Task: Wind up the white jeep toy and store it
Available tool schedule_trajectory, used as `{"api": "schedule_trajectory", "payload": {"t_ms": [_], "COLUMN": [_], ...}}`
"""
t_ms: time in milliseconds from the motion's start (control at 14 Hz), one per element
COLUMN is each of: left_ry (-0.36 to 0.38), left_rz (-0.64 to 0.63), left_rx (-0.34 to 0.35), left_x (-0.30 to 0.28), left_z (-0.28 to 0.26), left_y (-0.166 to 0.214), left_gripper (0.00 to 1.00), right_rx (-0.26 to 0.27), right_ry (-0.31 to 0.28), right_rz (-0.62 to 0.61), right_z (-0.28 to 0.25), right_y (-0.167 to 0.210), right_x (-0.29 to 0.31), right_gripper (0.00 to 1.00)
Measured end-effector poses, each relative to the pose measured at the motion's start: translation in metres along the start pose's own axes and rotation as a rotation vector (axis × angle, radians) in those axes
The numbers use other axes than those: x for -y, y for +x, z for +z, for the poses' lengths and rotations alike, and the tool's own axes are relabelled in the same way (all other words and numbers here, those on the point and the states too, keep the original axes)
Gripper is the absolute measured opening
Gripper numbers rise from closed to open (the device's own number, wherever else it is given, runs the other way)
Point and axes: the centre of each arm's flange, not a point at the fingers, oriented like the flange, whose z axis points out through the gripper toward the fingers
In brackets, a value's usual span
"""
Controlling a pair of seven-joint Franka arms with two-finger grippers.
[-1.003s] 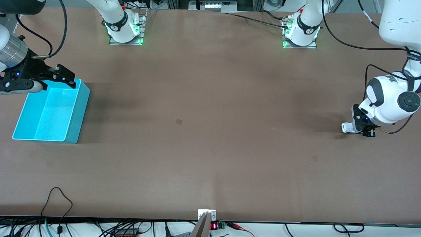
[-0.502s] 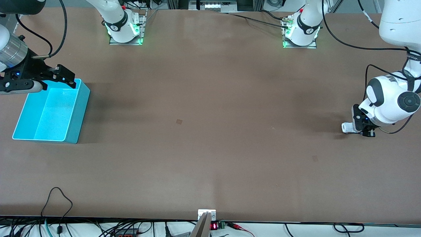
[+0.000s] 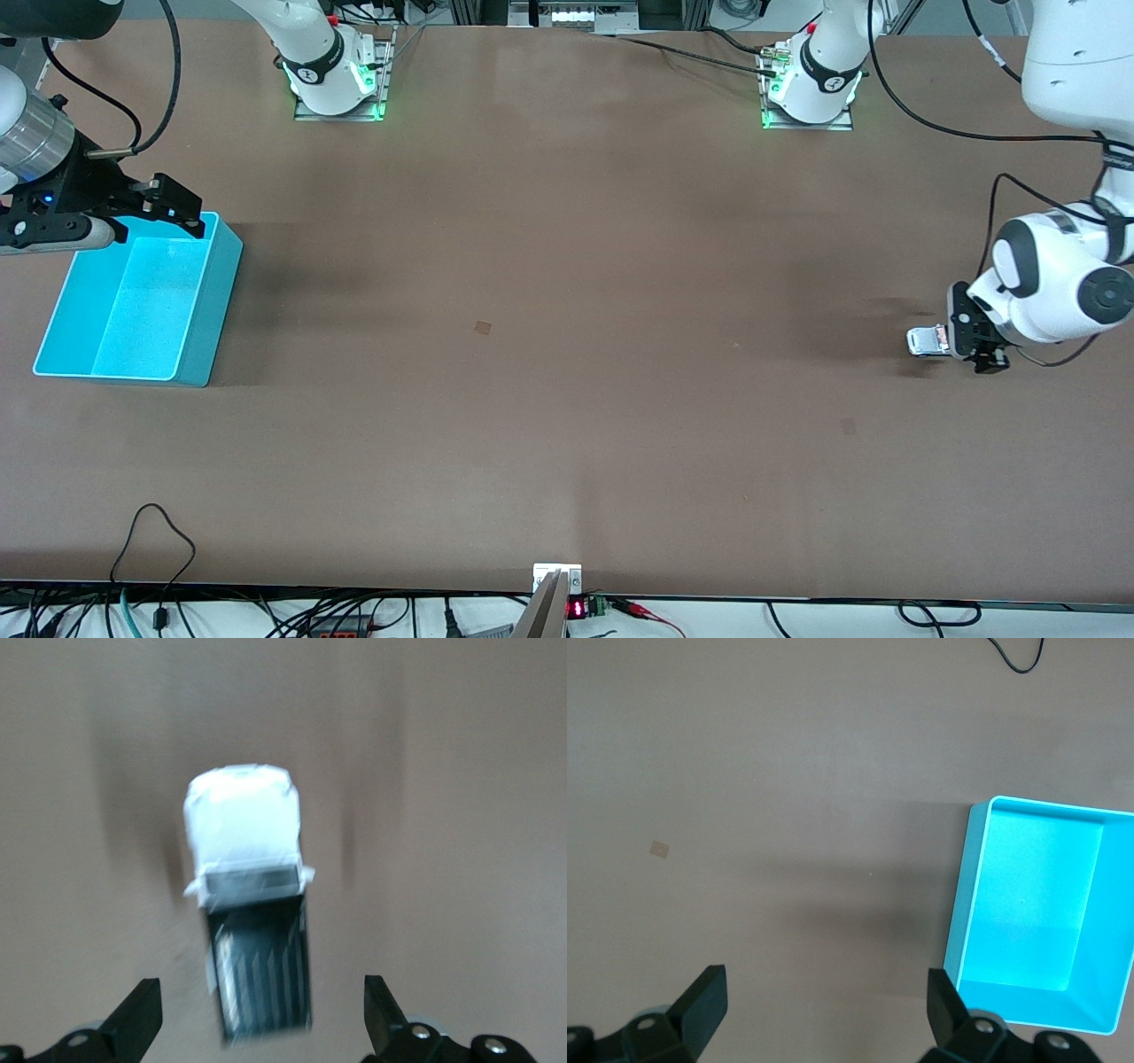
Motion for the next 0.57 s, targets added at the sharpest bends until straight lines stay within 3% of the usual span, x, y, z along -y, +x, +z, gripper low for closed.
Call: {"api": "schedule_trajectory", "payload": {"t_ms": [573], "left_ry": [-0.002], "left_rz": [-0.129], "left_rx": [-0.01], "left_x": [0.015], "left_z": [-0.05], "left_y": [0.003], "left_gripper": [1.0], "right_rx": [0.0], "right_ry": [0.0], "right_rz": [0.0], "right_z": [0.0], "right_y": [0.0], "right_x": [0.0], "right_gripper": [1.0]}}
